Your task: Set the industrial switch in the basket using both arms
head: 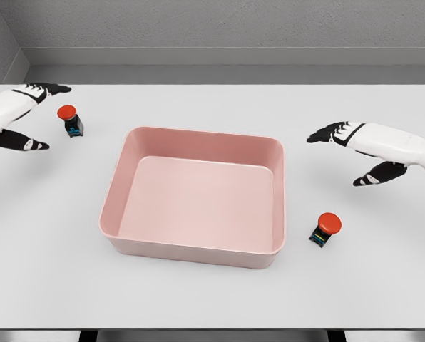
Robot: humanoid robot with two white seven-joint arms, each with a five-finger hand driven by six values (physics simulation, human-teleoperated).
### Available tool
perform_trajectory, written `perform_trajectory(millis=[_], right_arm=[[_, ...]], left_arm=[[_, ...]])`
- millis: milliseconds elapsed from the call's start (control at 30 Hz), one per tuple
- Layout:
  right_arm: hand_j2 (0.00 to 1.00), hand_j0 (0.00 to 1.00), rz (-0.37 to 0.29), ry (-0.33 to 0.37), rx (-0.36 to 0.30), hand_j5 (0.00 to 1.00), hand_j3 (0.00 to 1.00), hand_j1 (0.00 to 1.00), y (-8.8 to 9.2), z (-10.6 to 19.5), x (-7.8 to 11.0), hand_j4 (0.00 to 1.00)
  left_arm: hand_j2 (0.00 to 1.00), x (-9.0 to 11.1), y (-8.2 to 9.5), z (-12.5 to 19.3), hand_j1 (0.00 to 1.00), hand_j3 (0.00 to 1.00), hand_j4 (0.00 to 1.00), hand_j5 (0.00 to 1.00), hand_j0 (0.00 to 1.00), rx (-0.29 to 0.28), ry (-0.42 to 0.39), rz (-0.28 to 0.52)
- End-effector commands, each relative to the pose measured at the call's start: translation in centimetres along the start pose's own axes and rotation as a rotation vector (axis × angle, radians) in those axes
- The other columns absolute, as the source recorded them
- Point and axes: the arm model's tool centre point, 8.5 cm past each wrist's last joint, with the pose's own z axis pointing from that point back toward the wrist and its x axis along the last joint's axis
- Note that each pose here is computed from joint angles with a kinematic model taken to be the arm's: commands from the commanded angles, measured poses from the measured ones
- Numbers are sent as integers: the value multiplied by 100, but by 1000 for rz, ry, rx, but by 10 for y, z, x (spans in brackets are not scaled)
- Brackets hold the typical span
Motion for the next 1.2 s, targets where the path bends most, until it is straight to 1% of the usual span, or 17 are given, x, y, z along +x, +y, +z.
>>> perform_trajectory(millis=[0, 100, 200, 333, 400, 467, 500, 533, 633, 667, 700, 767, 833, 933, 1000, 1067, 1167], right_arm=[[100, 100, 2, 2, 0, 100, 100, 100, -1, 0, 0, 100], [100, 100, 10, 9, 5, 100, 100, 100, 0, 0, -1, 100], [100, 100, 29, 30, -41, 100, 100, 100, -16, 10, -4, 100], [100, 100, 34, 38, -47, 100, 100, 100, -19, 14, -4, 100], [100, 100, 28, 37, -44, 100, 100, 100, -16, 13, -4, 100], [100, 100, -13, 43, -10, 100, 100, 100, 7, 15, -6, 100], [100, 100, -47, 43, 11, 100, 100, 100, 24, 15, -6, 100], [100, 100, -66, 46, 27, 100, 100, 100, 35, 16, -6, 100], [100, 100, -69, 46, 30, 100, 100, 100, 37, 16, -6, 100], [100, 100, -76, 47, 34, 100, 100, 100, 40, 17, -6, 100], [100, 100, -90, 47, 47, 100, 100, 100, 48, 18, -5, 100], [100, 100, -94, 35, 58, 100, 100, 100, 54, 16, 0, 100], [100, 100, -65, -8, 67, 100, 100, 100, 53, 12, 16, 100], [100, 100, -77, -22, 86, 100, 100, 100, 64, 11, 22, 100], [100, 100, -77, -54, 98, 100, 100, 100, 71, 8, 35, 100], [100, 100, -93, -53, 120, 100, 100, 100, 83, 10, 37, 100], [100, 100, -87, -51, 120, 100, 100, 100, 82, 10, 37, 100]], left_arm=[[100, -2, -5, -2, 100, 100, 100, 100, 100, -1, 6, 16], [100, 0, -4, -6, 100, 100, 100, 100, 100, -7, -1, 7], [100, -1, -7, -19, 100, 100, 100, 100, 100, -13, -2, 11], [100, -4, -13, -39, 100, 100, 100, 100, 100, -39, 4, 13], [100, -6, -16, -48, 100, 100, 100, 100, 100, -56, 10, 18], [100, -4, -18, -58, 100, 100, 100, 100, 100, -71, 5, 9], [100, -10, -18, -59, 100, 100, 100, 100, 100, -90, 27, -10], [100, -10, -20, -64, 100, 100, 100, 100, 100, -103, 27, -10], [100, -12, -23, -70, 100, 100, 100, 100, 100, -144, 31, -22], [100, -11, -23, -72, 100, 100, 100, 100, 100, -148, 29, -26], [100, -9, -23, -75, 100, 100, 100, 100, 100, -164, 22, -39], [100, -10, -23, -75, 100, 100, 100, 100, 100, -166, 26, -39], [100, -11, -22, -75, 100, 100, 100, 100, 100, -166, 26, -40], [100, -14, -17, -74, 100, 100, 100, 100, 100, -162, 38, -44], [100, -19, -16, -73, 100, 100, 100, 100, 100, -166, 53, -45], [100, -20, -13, -73, 100, 100, 100, 100, 100, -167, 59, -51], [100, -24, -13, -73, 100, 100, 100, 100, 100, -179, 70, -56]])
